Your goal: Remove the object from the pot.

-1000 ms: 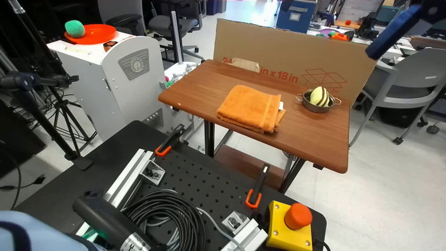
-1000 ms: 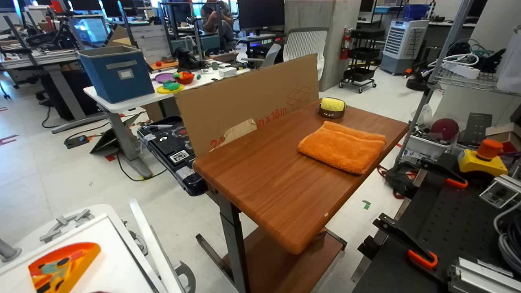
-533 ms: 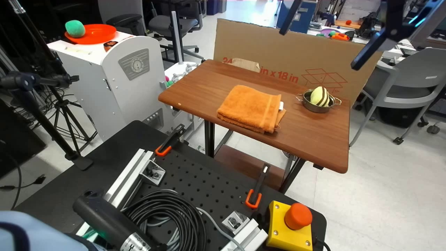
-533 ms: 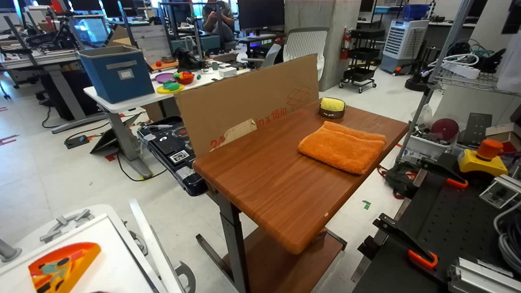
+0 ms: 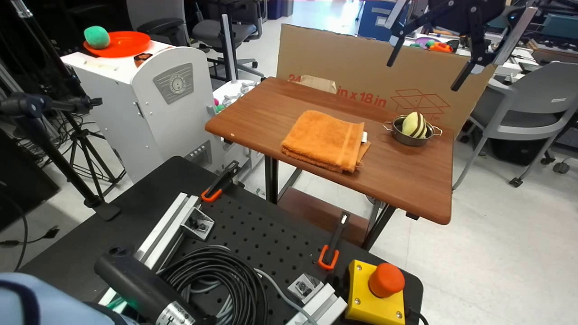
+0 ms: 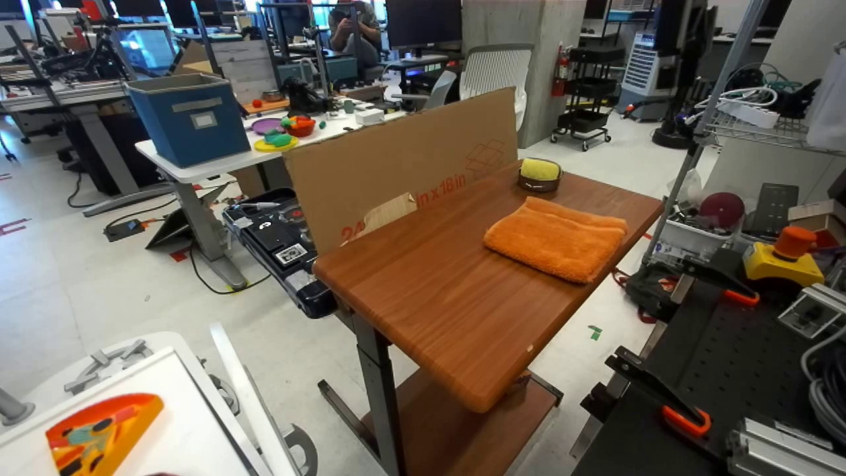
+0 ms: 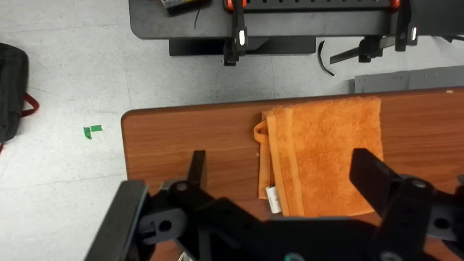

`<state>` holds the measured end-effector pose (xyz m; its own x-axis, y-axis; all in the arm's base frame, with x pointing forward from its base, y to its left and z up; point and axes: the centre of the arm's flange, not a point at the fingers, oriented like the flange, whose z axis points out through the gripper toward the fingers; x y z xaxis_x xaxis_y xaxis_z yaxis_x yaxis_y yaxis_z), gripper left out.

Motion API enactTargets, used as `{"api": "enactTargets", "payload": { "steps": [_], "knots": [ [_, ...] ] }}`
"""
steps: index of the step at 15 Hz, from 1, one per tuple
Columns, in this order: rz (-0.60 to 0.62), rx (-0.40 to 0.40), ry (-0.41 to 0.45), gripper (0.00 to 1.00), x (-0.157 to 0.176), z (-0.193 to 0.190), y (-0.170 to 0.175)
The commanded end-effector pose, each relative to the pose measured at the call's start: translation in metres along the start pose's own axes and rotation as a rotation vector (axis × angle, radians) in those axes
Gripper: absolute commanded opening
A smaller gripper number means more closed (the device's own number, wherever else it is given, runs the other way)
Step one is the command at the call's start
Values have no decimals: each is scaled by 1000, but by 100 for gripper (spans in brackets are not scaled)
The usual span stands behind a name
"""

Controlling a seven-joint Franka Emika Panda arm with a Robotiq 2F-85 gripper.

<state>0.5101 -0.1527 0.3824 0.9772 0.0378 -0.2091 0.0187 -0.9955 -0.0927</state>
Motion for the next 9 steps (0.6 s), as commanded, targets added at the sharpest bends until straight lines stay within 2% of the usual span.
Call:
{"api": "enactTargets", "payload": {
  "steps": [1,5,9],
  "knots": [
    [11,0,-14,100,87,-6,32],
    [27,-49,-5,100,152,8,61],
    [-2,-49,12,100,200,33,64]
  ]
}}
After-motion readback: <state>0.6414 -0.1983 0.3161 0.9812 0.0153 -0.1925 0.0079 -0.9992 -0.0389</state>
